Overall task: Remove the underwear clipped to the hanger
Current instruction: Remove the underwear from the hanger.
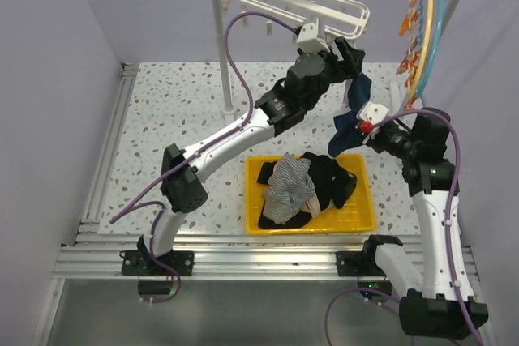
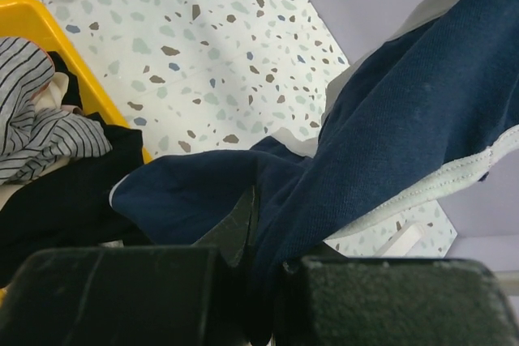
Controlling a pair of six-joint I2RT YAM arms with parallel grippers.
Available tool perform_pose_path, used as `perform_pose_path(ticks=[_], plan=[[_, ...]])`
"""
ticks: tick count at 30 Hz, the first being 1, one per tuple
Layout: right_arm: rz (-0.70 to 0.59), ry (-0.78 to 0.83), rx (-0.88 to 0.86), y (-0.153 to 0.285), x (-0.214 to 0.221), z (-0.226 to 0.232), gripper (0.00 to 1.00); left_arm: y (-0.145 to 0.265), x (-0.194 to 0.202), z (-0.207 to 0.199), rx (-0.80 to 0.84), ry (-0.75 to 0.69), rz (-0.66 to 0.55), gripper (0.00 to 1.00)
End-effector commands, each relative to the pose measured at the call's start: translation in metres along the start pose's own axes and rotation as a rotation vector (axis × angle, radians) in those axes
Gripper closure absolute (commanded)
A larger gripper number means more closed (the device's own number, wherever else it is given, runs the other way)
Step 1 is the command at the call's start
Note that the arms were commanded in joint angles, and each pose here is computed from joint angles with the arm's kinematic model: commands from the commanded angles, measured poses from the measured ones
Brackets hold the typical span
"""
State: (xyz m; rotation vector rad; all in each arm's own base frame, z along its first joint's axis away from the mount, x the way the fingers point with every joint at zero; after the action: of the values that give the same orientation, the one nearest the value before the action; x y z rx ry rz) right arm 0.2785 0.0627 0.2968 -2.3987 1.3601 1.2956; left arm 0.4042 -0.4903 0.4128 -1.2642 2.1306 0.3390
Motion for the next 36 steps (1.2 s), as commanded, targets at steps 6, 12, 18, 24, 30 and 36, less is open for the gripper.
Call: perform_pose_path(ticks=[6, 12, 18, 24, 30, 36], plan=[[-0.02, 0.061, 0.03, -0.001, -0.005, -0.005, 1.0, -0.002, -0.028, -0.027, 0.06, 0.009, -0.092, 0.26], [-0.009, 0.06, 0.024, -0.004, 0.001, -0.003, 1.0, -0.003, -0.034, -0.035, 0.083, 0.024, -0.114, 0.27], [-0.013, 0.056, 0.026, -0.004, -0.001, -0.003, 1.0, -0.006, -0.028, -0.033, 0.081, 0.018, -0.104, 0.37], [-0.017, 0.063, 0.029, -0.003, -0.003, -0.003, 1.0, -0.008, -0.03, -0.039, 0.106, 0.023, -0.113, 0.56], [-0.009, 0.062, 0.029, -0.004, -0.001, -0.002, 1.0, -0.003, -0.041, -0.05, 0.139, 0.038, -0.129, 0.85], [-0.002, 0.059, 0.037, -0.003, 0.0, -0.004, 1.0, 0.002, -0.05, -0.058, 0.158, 0.047, -0.14, 1.0]])
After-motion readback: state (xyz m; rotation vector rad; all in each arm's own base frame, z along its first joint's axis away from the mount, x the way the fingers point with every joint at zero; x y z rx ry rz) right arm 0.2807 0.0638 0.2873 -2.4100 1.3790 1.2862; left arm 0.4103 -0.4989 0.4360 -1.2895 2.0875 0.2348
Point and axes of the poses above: each gripper's point midway between its finger pads, its own y axis back along the fingers, its own z axis along the line the jaws close on, x = y × z, the point moved 1 cm from there along y, back along the fingers, and after that the axes turned 11 degrees about y, right-handed, at the moved point
